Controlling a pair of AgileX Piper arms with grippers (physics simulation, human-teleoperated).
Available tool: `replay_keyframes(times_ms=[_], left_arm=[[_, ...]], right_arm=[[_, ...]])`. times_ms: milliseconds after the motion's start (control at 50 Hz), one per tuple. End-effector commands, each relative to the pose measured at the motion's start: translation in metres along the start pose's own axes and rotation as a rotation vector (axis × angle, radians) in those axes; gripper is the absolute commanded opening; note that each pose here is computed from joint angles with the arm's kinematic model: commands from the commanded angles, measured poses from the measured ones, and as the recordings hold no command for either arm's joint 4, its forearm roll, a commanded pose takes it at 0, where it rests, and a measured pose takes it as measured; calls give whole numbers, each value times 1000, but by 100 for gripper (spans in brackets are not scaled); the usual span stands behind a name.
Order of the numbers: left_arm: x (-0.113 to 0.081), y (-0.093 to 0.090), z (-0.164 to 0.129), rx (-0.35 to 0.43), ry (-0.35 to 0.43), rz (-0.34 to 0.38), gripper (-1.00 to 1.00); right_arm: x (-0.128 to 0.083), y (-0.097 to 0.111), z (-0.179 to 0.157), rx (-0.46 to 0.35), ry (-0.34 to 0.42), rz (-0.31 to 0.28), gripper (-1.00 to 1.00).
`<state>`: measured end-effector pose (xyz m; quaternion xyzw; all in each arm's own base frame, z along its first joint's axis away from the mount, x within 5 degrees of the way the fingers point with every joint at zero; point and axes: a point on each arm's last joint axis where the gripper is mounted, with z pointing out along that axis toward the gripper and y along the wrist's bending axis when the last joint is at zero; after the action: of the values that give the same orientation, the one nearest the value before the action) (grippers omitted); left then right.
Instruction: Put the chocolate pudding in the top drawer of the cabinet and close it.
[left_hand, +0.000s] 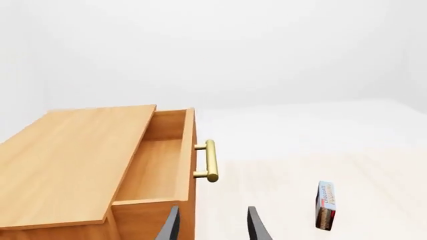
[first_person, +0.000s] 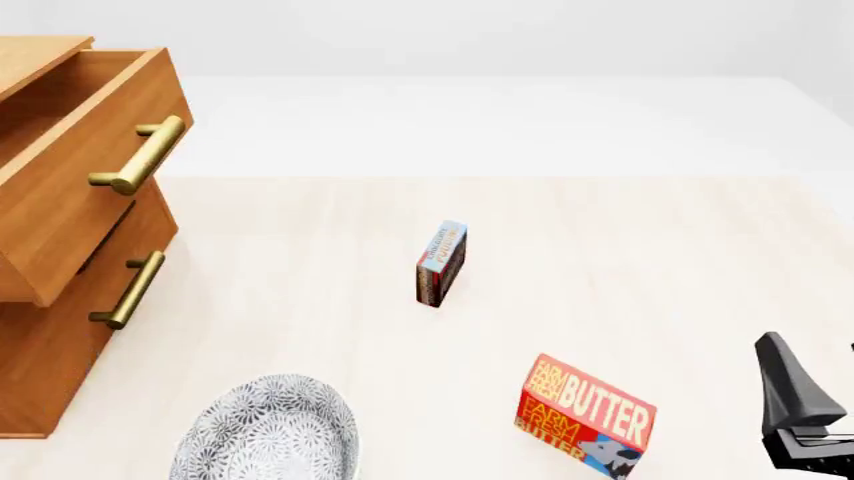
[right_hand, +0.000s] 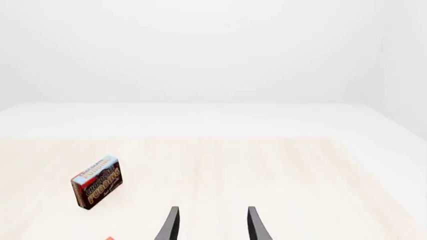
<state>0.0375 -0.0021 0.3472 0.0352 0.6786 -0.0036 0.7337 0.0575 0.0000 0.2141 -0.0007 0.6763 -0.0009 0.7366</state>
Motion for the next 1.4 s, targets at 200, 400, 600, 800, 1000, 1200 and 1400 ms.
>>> replay_keyframes(times_ms=[200,400,600,800,1000,1200,1400], left_arm=[[-40,2,22,2,81,16,100],[-48,2,31,4,121,2,100],[-81,5,38,-9,153,7,100],[-101,7,48,-26,212,-31,100],[-97,8,69,-22,316,-4,100],[-96,8,79,-14,405,-23,100],[-102,11,88,-26,465,-2,100]], right_arm=[[0,0,0,0,0,0,100],[0,0,0,0,0,0,100],[0,0,0,0,0,1,100],[0,0,0,-1,0,2,100],[0,0,0,-1,0,3,100],[0,0,0,0,0,0,100],[0,0,0,0,0,0,100]])
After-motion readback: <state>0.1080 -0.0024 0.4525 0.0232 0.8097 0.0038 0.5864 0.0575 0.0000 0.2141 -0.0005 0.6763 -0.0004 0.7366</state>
